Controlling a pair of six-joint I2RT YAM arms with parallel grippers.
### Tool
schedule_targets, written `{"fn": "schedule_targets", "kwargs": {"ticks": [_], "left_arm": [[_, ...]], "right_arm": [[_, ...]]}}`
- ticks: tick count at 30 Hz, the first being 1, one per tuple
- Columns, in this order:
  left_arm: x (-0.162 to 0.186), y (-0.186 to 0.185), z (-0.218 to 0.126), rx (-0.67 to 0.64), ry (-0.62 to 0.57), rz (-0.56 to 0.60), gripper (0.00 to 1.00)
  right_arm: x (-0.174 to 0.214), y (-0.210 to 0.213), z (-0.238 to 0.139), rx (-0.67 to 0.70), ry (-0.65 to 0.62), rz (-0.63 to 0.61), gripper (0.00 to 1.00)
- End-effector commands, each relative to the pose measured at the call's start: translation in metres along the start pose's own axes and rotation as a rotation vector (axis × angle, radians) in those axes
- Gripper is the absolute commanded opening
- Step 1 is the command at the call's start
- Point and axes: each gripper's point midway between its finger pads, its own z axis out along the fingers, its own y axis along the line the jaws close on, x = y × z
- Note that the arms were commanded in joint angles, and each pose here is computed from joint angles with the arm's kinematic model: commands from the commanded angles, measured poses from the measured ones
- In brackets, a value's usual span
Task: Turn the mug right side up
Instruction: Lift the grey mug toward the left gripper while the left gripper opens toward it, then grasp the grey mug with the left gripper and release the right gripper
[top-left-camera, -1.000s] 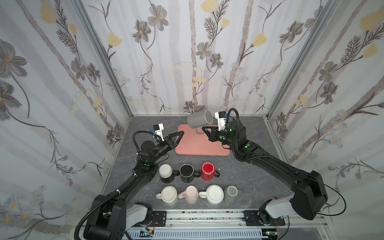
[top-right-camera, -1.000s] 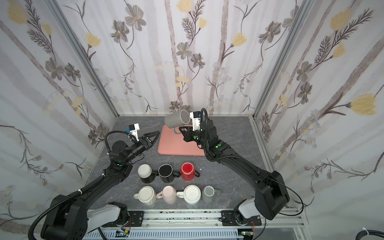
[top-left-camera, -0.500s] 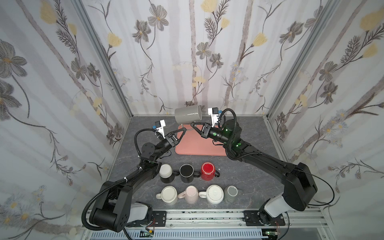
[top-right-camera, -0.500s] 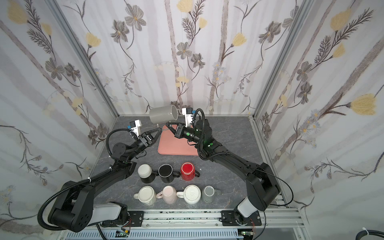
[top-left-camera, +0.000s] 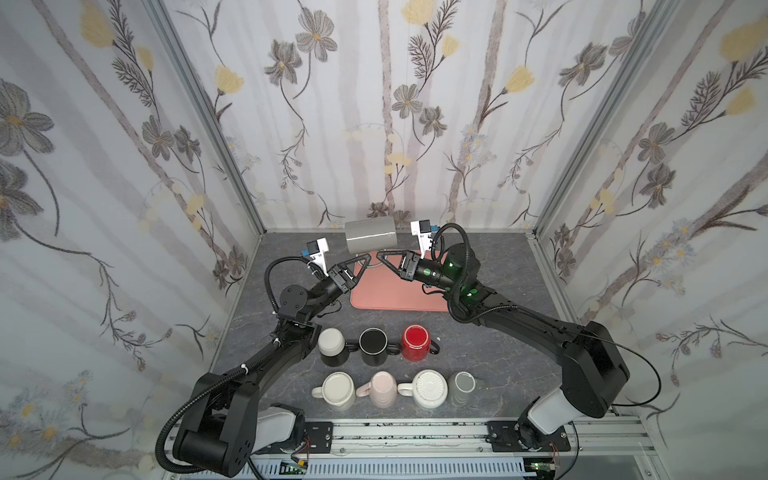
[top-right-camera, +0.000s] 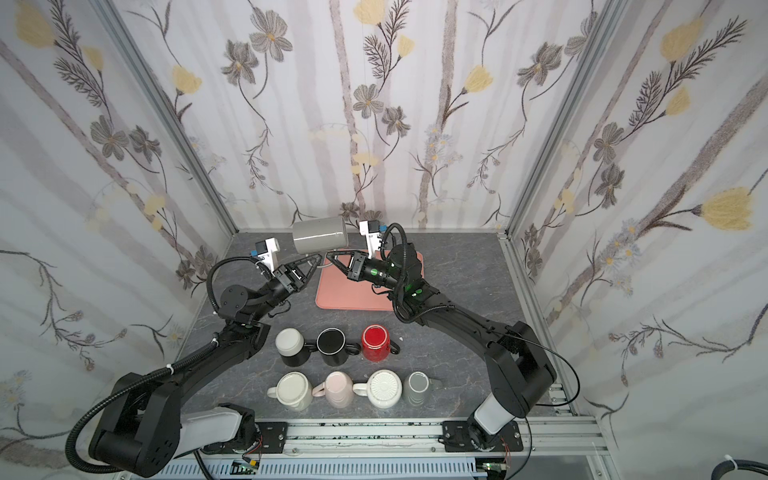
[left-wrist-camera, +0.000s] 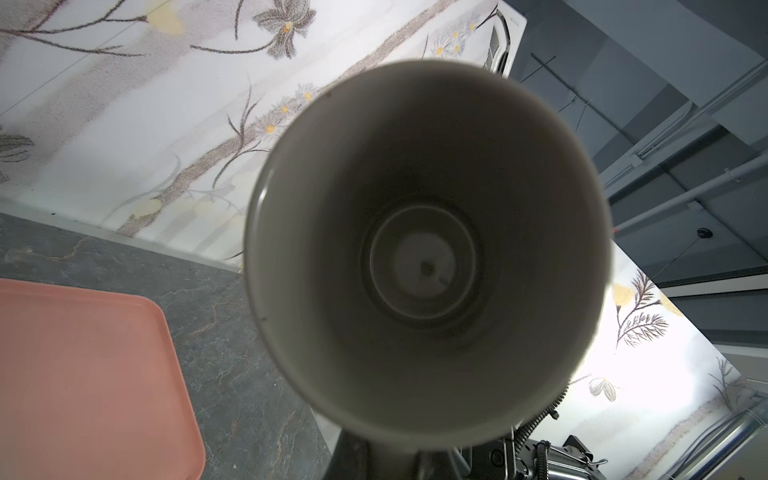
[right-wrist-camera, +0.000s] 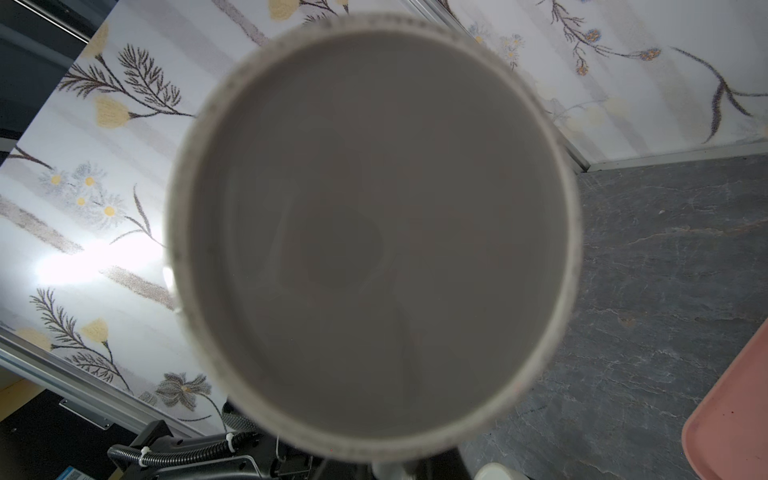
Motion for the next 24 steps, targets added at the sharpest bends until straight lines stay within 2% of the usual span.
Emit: {"fn": "schedule_targets", "kwargs": {"ticks": [1,4,6,10,14,17,24], "left_arm": [[-0.011,0.0,0.005,-0.052,-0.016,0.089,0.0],[-0.015,0.01,0.006,-0.148,-0.014,0.119,0.0],[-0.019,0.02,0.006,-0.235,-0.005,0.156,0.0],[-0.029,0.042,0.004,-0.45,0.024,0.252,0.0],[-0.026,0.088,0.006,-0.778,0.139,0.386,0.0],[-0.017,0.126,0.007,-0.973,0.237,0.444,0.0],[-0.011,0.202,0.014,-1.211,0.384,0.518,0.0]], "right_arm": [[-0.006,0.015,-0.002,-0.044,-0.025,-0.043,0.08],[-0.009,0.004,-0.009,0.039,-0.04,-0.069,0.36],[-0.01,-0.008,-0.018,0.124,-0.053,-0.098,0.48],[-0.014,-0.037,-0.045,0.319,-0.081,-0.138,0.51],[-0.017,-0.068,-0.082,0.455,-0.112,-0.114,0.52],[-0.018,-0.081,-0.104,0.507,-0.141,-0.095,0.52],[-0.016,-0.095,-0.136,0.599,-0.165,-0.095,0.53]]}}
